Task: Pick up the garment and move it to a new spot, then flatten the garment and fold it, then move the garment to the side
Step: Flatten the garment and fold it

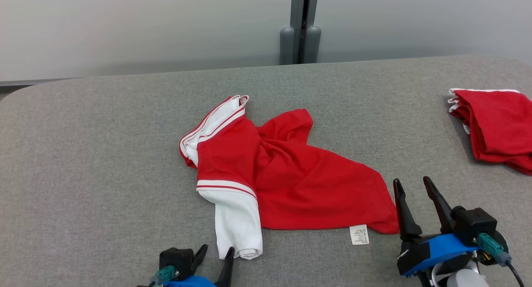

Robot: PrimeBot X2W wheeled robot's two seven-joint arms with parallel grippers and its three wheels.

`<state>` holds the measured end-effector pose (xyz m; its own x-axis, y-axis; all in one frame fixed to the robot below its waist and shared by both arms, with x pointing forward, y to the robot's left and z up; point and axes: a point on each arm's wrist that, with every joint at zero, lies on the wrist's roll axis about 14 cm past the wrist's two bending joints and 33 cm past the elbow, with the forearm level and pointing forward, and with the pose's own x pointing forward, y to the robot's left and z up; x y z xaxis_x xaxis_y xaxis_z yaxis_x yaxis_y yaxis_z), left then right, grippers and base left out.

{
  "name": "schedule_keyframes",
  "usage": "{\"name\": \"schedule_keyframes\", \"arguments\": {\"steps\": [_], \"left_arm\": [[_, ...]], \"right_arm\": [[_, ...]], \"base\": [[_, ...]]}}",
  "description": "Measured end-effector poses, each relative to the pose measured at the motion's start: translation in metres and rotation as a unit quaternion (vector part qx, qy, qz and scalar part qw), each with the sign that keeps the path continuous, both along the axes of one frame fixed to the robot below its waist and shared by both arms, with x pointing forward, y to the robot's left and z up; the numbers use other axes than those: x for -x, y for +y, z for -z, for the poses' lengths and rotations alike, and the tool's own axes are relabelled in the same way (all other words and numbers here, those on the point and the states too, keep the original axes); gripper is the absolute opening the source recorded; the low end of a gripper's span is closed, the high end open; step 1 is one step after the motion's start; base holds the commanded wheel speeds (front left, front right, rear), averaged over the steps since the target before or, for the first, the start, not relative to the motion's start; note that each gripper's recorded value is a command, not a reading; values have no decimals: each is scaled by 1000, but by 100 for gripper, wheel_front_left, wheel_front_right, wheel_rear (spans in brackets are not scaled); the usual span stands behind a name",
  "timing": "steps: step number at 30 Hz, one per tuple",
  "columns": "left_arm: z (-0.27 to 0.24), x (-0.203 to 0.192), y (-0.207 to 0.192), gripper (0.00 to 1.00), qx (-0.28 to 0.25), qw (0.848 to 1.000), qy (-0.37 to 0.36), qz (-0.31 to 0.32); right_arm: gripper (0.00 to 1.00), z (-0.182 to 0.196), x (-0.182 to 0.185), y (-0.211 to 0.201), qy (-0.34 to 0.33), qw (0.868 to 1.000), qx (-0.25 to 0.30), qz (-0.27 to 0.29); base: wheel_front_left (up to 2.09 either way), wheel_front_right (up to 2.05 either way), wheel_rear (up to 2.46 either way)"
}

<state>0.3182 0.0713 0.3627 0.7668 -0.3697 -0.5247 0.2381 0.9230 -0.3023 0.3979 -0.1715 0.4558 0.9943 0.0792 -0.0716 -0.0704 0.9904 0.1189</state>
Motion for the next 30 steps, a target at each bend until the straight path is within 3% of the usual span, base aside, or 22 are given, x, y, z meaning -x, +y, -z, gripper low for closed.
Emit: {"name": "schedule_keyframes", "arguments": {"steps": [2, 3, 4, 5, 6, 7, 15, 21, 23, 26, 27, 30], "left_arm": [[2, 2, -4, 100, 1, 1000, 8, 11], [3, 4, -5, 90, -3, 1000, 12, 17], [5, 5, -5, 53, -7, 1000, 14, 22], [5, 5, -6, 36, -8, 1000, 15, 25], [6, 5, -6, 7, -9, 999, 16, 27], [6, 6, -6, 0, -9, 999, 17, 27], [1, 3, 1, 0, -13, 1000, 1, 9], [-14, -10, 21, 0, -18, 999, -41, -31], [-19, -14, 27, 0, -19, 997, -53, -43], [-29, -20, 34, 0, -21, 995, -74, -58], [-32, -22, 37, 0, -21, 994, -82, -62], [-47, -29, 43, 0, -14, 991, -111, -80]], "right_arm": [[100, 4, 1, -4, 7, 1000, 2, 5], [100, 8, 2, -5, 13, 1000, 5, 6], [100, 13, 4, -6, 20, 1000, 8, 7], [100, 19, 6, -7, 31, 999, 9, 9], [100, 27, 9, -8, 45, 999, 9, 10], [100, 34, 12, -9, 59, 998, 10, 11], [100, 74, 17, 1, 150, 989, 14, -8], [100, 84, 19, 17, 174, 984, 10, -32], [43, 86, 20, 20, 181, 983, 12, -37], [5, 87, 21, 23, 185, 982, 8, -41], [0, 86, 21, 24, 184, 982, 6, -42], [0, 80, 19, 27, 171, 984, -6, -41]], "base": [[0, 0, 0], [0, 0, 0], [0, 0, 0], [0, 0, 0], [0, 0, 0], [0, 0, 0], [0, 0, 0], [0, 0, 0], [0, 0, 0], [0, 0, 0], [0, 0, 0], [0, 0, 0]]}}
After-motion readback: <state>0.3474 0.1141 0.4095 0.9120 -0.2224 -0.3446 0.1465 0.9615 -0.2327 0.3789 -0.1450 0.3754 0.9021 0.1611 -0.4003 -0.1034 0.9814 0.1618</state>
